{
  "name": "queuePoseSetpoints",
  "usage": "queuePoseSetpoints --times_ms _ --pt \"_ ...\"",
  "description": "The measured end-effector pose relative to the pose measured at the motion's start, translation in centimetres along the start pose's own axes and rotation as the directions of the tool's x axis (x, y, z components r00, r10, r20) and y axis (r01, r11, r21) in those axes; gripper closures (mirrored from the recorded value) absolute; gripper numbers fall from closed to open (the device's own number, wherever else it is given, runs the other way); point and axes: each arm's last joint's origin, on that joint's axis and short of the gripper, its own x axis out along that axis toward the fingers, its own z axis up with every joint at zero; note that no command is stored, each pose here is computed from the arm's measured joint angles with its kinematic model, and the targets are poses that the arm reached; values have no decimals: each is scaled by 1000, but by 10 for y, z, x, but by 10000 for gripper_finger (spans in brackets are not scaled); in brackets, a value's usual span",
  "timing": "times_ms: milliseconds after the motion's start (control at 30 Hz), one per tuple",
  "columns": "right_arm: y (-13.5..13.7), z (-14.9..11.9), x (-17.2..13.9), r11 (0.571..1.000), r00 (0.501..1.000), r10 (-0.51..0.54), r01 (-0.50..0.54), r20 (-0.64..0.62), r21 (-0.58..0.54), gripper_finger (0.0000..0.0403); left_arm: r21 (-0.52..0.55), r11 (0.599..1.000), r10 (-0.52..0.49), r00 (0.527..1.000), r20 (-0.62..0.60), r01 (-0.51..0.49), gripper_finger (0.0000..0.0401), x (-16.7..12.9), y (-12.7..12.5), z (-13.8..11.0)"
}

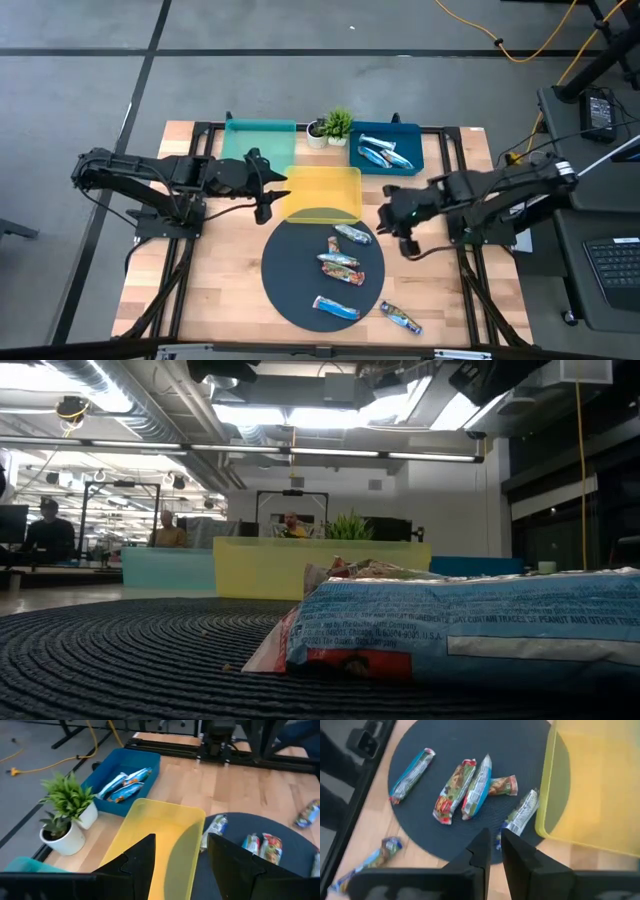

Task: Pick and place Granola Bars by type
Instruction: Put the blue granola bar into the yellow bin

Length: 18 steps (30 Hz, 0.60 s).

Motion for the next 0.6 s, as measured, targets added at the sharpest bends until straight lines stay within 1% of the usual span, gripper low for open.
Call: queuePoseSetpoints --times_ms 200,367,467,600 --pt "14 5 27 988 998 -52 57 -41 141 355 25 1000 -15 1000 -3 15 230 0 0 0" --pt "18 7 45 955 996 -51 70 -74 289 355 46 998 -42 999 -9 42 230 0 -1 0" --pt "18 7 54 939 994 -55 85 -100 332 355 71 996 -52 999 -11 53 230 0 -2 0" --pt "18 6 68 926 988 -60 107 -139 361 355 89 994 -58 998 -12 59 230 0 -2 0"
